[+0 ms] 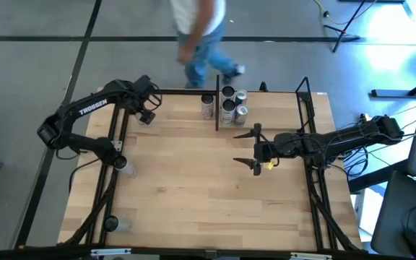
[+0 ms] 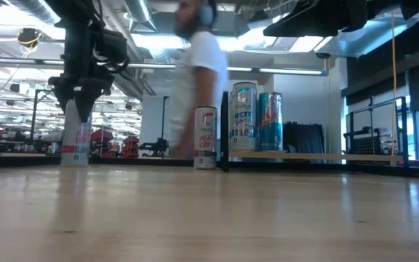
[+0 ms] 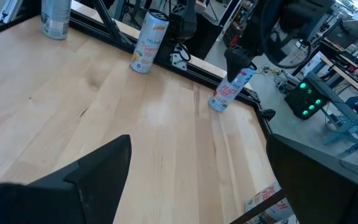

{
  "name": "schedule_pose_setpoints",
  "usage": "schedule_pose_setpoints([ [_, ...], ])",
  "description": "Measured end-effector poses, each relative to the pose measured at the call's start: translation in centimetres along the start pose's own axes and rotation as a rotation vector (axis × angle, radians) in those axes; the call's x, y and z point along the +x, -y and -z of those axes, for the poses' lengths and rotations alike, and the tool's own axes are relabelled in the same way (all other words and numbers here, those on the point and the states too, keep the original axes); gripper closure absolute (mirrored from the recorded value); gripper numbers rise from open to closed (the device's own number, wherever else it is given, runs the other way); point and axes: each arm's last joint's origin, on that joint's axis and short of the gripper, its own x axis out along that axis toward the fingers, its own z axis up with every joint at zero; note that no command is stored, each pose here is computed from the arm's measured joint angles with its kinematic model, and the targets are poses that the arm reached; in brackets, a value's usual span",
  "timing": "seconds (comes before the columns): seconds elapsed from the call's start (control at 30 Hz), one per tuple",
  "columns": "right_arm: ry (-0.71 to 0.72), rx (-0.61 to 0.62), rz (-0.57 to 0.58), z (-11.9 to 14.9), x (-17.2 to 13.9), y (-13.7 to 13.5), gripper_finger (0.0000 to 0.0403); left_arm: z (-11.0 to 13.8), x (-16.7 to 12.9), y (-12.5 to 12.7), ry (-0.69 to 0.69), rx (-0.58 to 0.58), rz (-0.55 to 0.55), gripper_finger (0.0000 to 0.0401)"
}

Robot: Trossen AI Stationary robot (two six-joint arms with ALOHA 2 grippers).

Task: Place canned beverage on shelf
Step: Put the top left black soda can on the shelf

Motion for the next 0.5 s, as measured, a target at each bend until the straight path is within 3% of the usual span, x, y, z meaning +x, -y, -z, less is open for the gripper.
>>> schedule_pose_setpoints([
  [0.23,-0.001,0.000,0.000,0.0,0.0,0.0,0.0042,-0.2,0.1,0.8,0.009,0.090,0.006,0.0191],
  [0.5,0.002,0.013,-0.008,0.0,0.0,0.0,0.0042,0.5,-1.2,4.4,0.060,0.362,0.055,0.0198],
])
